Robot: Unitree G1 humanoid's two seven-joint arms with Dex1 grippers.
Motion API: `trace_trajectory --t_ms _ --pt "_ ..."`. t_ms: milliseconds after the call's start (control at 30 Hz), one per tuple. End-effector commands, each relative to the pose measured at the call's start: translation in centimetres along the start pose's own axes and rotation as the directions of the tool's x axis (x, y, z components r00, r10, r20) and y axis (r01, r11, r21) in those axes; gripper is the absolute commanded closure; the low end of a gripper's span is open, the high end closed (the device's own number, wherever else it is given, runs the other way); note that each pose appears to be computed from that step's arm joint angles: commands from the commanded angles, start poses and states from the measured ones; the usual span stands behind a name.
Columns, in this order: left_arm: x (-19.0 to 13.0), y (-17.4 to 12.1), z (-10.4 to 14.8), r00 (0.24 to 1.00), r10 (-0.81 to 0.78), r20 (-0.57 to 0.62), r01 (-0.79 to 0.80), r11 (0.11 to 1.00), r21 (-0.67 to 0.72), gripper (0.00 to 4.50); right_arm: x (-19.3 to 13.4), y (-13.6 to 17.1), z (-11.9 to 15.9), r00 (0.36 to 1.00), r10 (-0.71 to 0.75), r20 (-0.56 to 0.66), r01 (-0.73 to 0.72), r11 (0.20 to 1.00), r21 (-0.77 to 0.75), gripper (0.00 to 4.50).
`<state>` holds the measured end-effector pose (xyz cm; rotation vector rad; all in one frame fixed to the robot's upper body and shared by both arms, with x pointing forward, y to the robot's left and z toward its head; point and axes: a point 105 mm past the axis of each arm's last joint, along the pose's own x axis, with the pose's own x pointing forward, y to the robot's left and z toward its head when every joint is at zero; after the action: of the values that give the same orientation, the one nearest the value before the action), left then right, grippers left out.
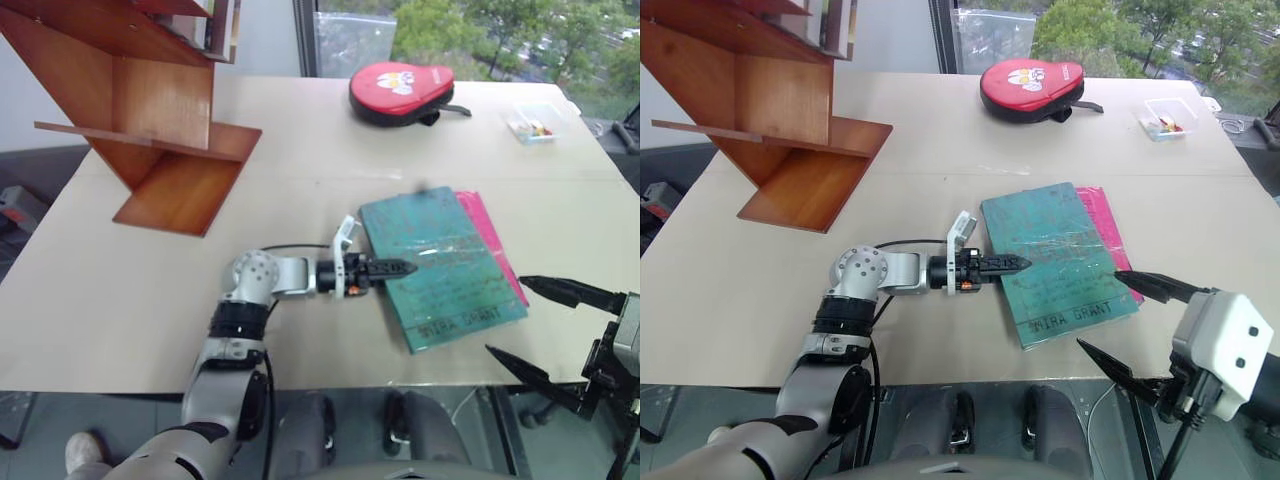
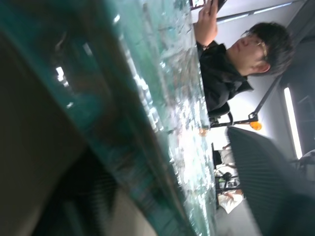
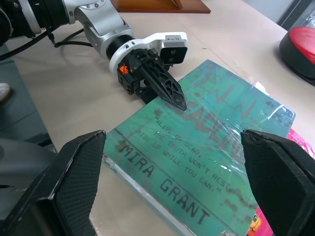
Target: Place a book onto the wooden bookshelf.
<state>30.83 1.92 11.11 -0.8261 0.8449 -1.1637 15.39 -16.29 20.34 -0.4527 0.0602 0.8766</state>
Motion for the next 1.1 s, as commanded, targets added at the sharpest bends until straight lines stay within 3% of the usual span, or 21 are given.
trace_trajectory --t_ms 33,167,367,500,600,700,733,800,833,900,967,1100 --pt "-0.6 -0.9 1.0 0.998 -0.037 0.049 0.036 0.999 0.009 2.74 0.2 0.1 0.4 1.000 -0.005 0.017 0.006 1.000 -0.023 0.00" --pt "-2.9 -1.9 1.9 0.992 -0.073 0.107 0.069 0.997 0.045 4.49 0.6 -0.1 0.2 1.000 -0.018 0.012 0.018 0.999 -0.028 0.00" --pt "-6.8 -3.0 3.6 0.984 -0.039 0.175 0.013 0.989 0.149 4.49 1.8 -1.5 1.1 0.994 -0.040 0.102 0.045 0.997 -0.056 0.00" --pt "-9.1 -4.3 5.2 0.975 0.076 0.208 -0.161 0.889 0.428 4.49 2.9 -3.2 1.9 0.979 -0.062 0.192 0.075 0.995 -0.062 0.00" --pt "-10.4 -6.5 6.2 0.967 0.116 0.225 -0.244 0.656 0.714 4.49 3.8 -4.3 2.5 0.965 -0.072 0.251 0.087 0.995 -0.048 0.00" --pt "-11.6 -8.9 7.3 0.958 0.107 0.267 -0.285 0.254 0.924 4.49 4.3 -5.0 2.9 0.955 -0.067 0.288 0.082 0.996 -0.040 0.00" --pt "-11.9 -9.8 7.6 0.957 0.093 0.274 -0.284 0.106 0.953 4.49 4.5 -5.3 2.9 0.953 -0.066 0.296 0.081 0.996 -0.037 0.00" --pt "-12.3 -11.7 8.3 0.957 0.043 0.287 -0.283 -0.075 0.956 4.49 4.7 -5.6 2.9 0.950 -0.064 0.305 0.078 0.996 -0.033 0.00" --pt "-13.2 -14.4 8.8 0.961 -0.008 0.277 -0.269 -0.257 0.928 4.49 4.8 -5.9 2.9 0.949 -0.062 0.310 0.075 0.997 -0.032 0.00" --pt "-15.9 -18.3 9.9 0.957 -0.036 0.288 -0.263 -0.526 0.808 4.49 5.1 -6.5 2.8 0.945 -0.059 0.322 0.071 0.997 -0.025 0.00" --pt "-18.2 -19.7 10.6 0.950 0.020 0.310 -0.224 -0.650 0.726 4.49 5.3 -6.9 2.6 0.944 -0.058 0.324 0.069 0.997 -0.025 0.00" --pt "-22.8 -20.8 12.0 0.897 0.167 0.409 -0.153 -0.752 0.642 4.49 5.6 -7.6 2.5 0.942 -0.055 0.332 0.066 0.998 -0.023 0.00"
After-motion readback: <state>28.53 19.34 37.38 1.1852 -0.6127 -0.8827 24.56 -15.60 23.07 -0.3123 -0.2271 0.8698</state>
